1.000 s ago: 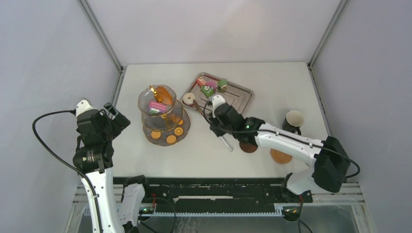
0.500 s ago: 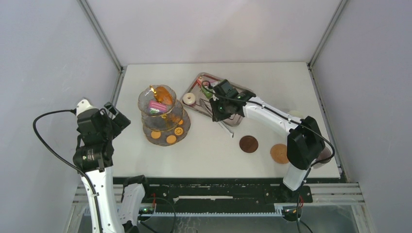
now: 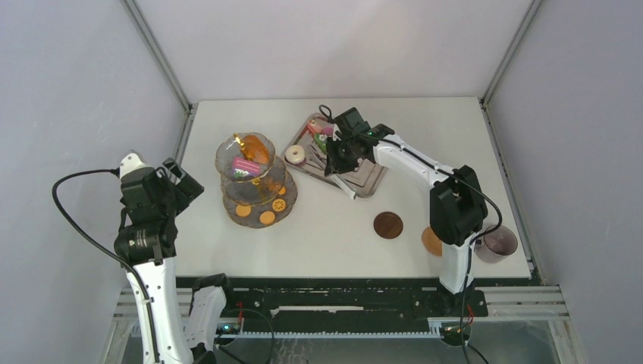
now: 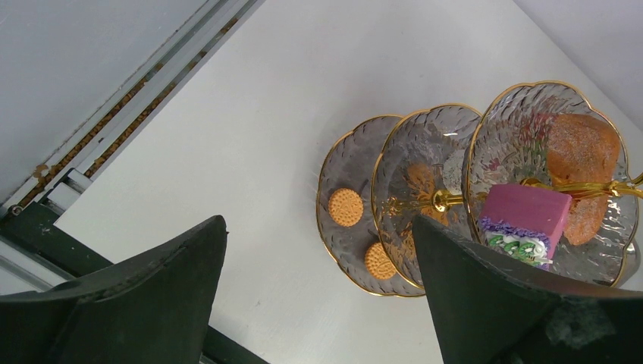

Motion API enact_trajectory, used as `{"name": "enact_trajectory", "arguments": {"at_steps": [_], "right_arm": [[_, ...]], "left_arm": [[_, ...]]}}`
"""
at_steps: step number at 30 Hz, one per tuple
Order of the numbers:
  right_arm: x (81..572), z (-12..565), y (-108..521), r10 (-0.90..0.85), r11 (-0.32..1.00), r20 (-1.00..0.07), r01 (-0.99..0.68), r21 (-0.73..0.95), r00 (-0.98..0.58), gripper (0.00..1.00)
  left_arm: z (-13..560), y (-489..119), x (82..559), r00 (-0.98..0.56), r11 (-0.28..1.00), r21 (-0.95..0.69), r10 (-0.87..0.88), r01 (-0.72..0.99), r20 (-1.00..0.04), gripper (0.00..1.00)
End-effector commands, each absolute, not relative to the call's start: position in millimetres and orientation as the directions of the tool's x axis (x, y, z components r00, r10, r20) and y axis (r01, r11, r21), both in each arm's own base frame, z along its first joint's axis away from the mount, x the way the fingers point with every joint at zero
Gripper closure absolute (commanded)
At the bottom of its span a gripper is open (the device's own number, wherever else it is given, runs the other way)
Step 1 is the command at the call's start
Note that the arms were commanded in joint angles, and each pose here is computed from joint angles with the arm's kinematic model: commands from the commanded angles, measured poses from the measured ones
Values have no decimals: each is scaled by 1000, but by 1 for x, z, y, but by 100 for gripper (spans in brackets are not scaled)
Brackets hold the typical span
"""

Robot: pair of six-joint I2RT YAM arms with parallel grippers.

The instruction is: Serve the afternoon tea

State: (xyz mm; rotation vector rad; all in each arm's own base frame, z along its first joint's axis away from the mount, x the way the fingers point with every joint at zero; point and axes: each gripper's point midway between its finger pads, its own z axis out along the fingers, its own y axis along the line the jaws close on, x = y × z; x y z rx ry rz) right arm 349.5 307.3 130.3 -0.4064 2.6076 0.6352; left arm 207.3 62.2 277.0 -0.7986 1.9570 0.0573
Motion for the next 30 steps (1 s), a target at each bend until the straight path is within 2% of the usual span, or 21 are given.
{"name": "enact_trajectory", "arguments": {"at_steps": [1, 8, 12, 30], "right_arm": [[372, 160, 328, -87, 817, -510, -354, 455, -856, 66], [388, 158, 336, -43, 814, -502, -322, 484, -864, 62], [395, 156, 337, -36, 817, -499, -313, 484, -866, 55], [412, 127, 347, -68, 828, -443, -299, 475, -894, 48]], "left_arm": [[299, 64, 212, -246, 791, -305, -488, -530, -838, 4], [299, 64, 214, -247, 790, -306, -490, -531, -836, 4], [300, 65, 215, -250, 792, -302, -487, -531, -837, 4], [297, 66, 218, -261, 793, -290, -483, -536, -836, 4]]}}
